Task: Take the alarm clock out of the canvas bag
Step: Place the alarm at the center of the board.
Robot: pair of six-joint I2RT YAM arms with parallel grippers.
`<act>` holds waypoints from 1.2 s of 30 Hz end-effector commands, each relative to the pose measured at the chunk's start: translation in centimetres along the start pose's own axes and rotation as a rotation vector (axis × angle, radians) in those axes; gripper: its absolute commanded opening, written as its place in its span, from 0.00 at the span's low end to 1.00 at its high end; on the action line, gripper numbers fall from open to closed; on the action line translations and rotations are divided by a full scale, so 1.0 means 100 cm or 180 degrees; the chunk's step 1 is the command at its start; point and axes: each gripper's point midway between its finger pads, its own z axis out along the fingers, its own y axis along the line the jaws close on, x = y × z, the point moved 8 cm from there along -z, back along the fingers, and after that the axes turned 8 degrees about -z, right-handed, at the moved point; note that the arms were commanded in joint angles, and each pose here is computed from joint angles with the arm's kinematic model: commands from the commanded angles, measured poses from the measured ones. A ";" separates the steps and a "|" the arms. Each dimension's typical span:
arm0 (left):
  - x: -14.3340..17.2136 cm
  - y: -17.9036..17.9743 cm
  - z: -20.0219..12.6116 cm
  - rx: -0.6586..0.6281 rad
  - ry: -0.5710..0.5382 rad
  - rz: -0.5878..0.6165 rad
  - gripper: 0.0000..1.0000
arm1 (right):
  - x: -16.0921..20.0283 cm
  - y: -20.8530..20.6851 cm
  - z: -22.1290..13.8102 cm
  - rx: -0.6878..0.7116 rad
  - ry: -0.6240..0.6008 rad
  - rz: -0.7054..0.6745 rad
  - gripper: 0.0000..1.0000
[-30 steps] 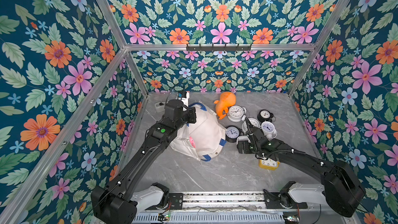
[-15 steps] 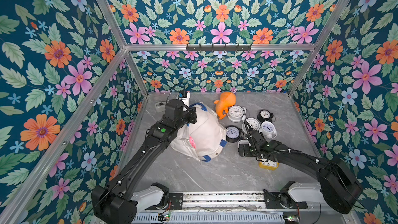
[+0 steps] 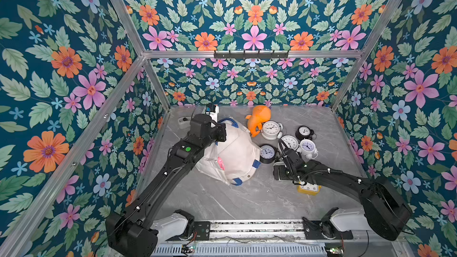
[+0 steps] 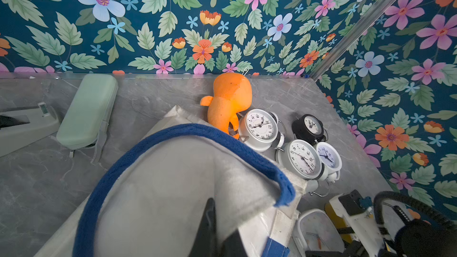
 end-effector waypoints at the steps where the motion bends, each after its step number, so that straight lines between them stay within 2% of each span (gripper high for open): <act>1: -0.008 -0.003 -0.002 0.0068 -0.0121 -0.0009 0.00 | -0.001 -0.003 -0.004 0.0107 0.0019 0.0027 0.99; 14: -0.007 -0.003 -0.005 0.0069 -0.0128 -0.0008 0.00 | -0.013 0.000 -0.027 0.0130 0.0057 -0.0030 0.99; 20: -0.008 -0.004 -0.006 0.0080 -0.0133 -0.0008 0.00 | -0.031 0.012 -0.067 -0.0271 -0.0326 -0.0133 0.99; 25: -0.006 -0.007 -0.003 0.0196 -0.0071 0.0006 0.00 | -0.048 0.041 -0.112 -0.1285 -0.1022 -0.0587 0.96; 28: -0.006 -0.014 -0.004 0.0403 -0.0020 0.0050 0.00 | -0.050 0.062 -0.138 -0.1686 -0.1463 -0.0976 0.95; 32: -0.007 -0.023 -0.009 0.0699 0.0012 0.0121 0.00 | -0.043 0.101 -0.157 -0.1958 -0.1777 -0.1649 0.95; 36: -0.008 -0.025 -0.011 0.0742 -0.0007 0.0132 0.00 | -0.041 0.137 -0.158 -0.1895 -0.1890 -0.2022 0.94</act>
